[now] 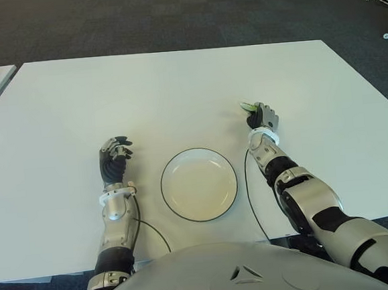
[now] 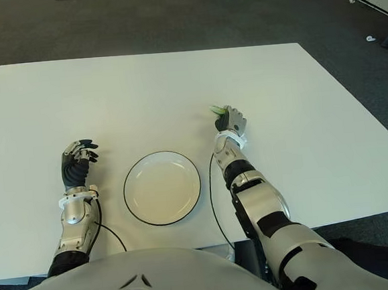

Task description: Put the toothpaste on the table into the plate.

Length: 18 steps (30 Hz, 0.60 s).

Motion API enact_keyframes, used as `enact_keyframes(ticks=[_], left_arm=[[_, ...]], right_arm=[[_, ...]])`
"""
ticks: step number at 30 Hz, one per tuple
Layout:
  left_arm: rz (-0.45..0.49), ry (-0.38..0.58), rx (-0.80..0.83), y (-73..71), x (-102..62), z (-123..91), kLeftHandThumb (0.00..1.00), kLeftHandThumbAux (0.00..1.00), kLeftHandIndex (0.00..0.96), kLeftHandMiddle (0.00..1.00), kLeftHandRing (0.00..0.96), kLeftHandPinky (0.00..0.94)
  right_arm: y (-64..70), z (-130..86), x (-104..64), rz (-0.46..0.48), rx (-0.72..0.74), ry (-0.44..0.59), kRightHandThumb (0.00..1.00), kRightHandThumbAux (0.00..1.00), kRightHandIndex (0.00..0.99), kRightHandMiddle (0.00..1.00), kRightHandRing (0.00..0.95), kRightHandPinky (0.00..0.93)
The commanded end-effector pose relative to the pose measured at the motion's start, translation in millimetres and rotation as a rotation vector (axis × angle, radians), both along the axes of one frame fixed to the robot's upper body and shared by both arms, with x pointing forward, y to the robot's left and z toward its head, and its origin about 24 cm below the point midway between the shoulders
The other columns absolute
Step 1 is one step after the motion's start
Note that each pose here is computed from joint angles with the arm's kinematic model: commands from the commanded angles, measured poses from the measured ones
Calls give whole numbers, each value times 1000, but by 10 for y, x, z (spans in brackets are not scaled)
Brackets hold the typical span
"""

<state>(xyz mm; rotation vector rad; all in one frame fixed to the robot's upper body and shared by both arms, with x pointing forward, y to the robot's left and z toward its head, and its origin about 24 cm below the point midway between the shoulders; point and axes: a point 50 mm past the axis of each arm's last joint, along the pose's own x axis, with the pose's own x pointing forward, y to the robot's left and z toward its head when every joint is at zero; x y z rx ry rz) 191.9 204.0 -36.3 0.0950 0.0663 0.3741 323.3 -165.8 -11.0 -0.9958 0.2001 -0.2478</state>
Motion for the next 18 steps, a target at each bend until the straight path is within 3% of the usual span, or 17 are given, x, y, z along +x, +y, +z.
enact_keyframes(ticks=[1,3,7,18], left_arm=[[5,98,-3,6,-92,-142,835,679,405,495,618,601],[5,99,-2,9,-92,-143,834,679,405,496,618,598],[-3,101,1,8,-86,-139,834,679,404,497,618,601],[-12,109,0,-7,-77,-134,835,679,405,500,625,607]], right_arm=[[92,184,-30,145,88,-134,708,719,436,809,820,842],[97,212,-51,164,99,-147,708,720,436,810,822,843],[134,353,-148,301,177,-224,709,719,439,819,831,846],[253,654,-369,553,306,-349,709,720,440,851,848,840]])
